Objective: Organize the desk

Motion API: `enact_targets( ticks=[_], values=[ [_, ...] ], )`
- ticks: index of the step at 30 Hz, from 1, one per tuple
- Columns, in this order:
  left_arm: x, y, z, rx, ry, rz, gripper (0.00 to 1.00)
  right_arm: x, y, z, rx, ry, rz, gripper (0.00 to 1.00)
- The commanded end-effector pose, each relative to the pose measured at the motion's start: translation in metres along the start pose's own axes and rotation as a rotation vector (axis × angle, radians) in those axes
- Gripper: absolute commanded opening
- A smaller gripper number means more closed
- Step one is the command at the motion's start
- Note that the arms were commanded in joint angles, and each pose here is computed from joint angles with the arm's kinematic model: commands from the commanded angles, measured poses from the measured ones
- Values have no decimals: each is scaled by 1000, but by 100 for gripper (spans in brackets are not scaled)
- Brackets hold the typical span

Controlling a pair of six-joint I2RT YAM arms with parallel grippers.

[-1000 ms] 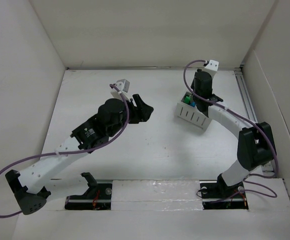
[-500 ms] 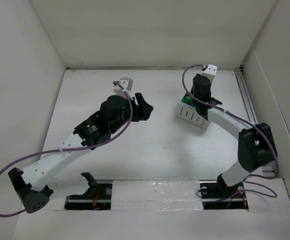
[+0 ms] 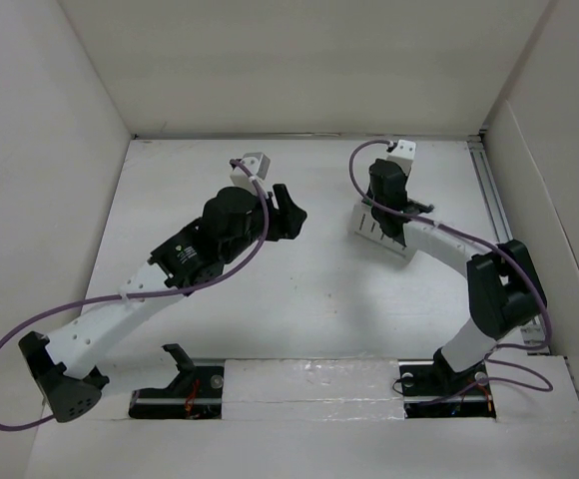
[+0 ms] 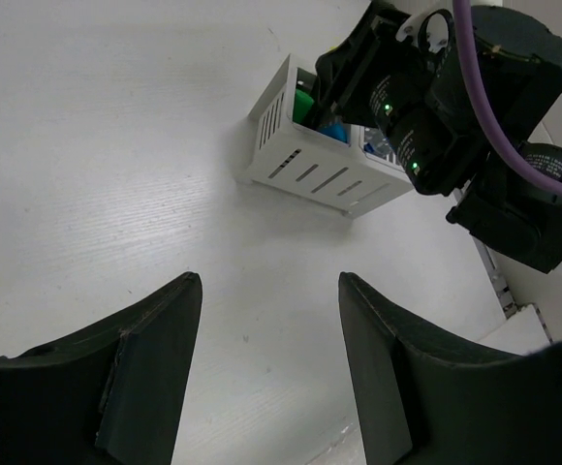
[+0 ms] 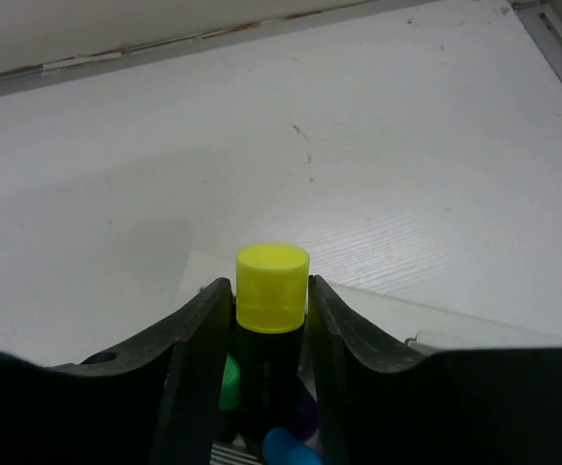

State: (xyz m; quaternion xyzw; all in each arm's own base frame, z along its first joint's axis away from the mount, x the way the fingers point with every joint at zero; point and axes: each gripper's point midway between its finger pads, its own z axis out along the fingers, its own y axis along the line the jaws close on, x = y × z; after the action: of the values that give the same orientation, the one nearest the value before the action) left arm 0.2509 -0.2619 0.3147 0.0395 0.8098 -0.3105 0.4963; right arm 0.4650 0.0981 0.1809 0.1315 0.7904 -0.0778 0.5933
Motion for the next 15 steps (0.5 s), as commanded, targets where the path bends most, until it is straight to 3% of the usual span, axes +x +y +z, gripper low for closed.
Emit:
enact_targets(
  ticks=[1, 2, 8, 15],
  values=[
    [-27, -14, -4, 36, -66, 8, 55, -18, 0, -16, -17, -31, 58, 49],
    [-29, -16, -4, 45, -72, 15, 55, -27, 1, -22, -34, -38, 63, 59],
    [-31, -24, -1, 82, -74, 29, 55, -75, 4, -45, -103, -63, 36, 84],
    [-35, -32, -7, 136, -94, 41, 56, -121, 11, -104, -270, -48, 37, 88]
  ],
)
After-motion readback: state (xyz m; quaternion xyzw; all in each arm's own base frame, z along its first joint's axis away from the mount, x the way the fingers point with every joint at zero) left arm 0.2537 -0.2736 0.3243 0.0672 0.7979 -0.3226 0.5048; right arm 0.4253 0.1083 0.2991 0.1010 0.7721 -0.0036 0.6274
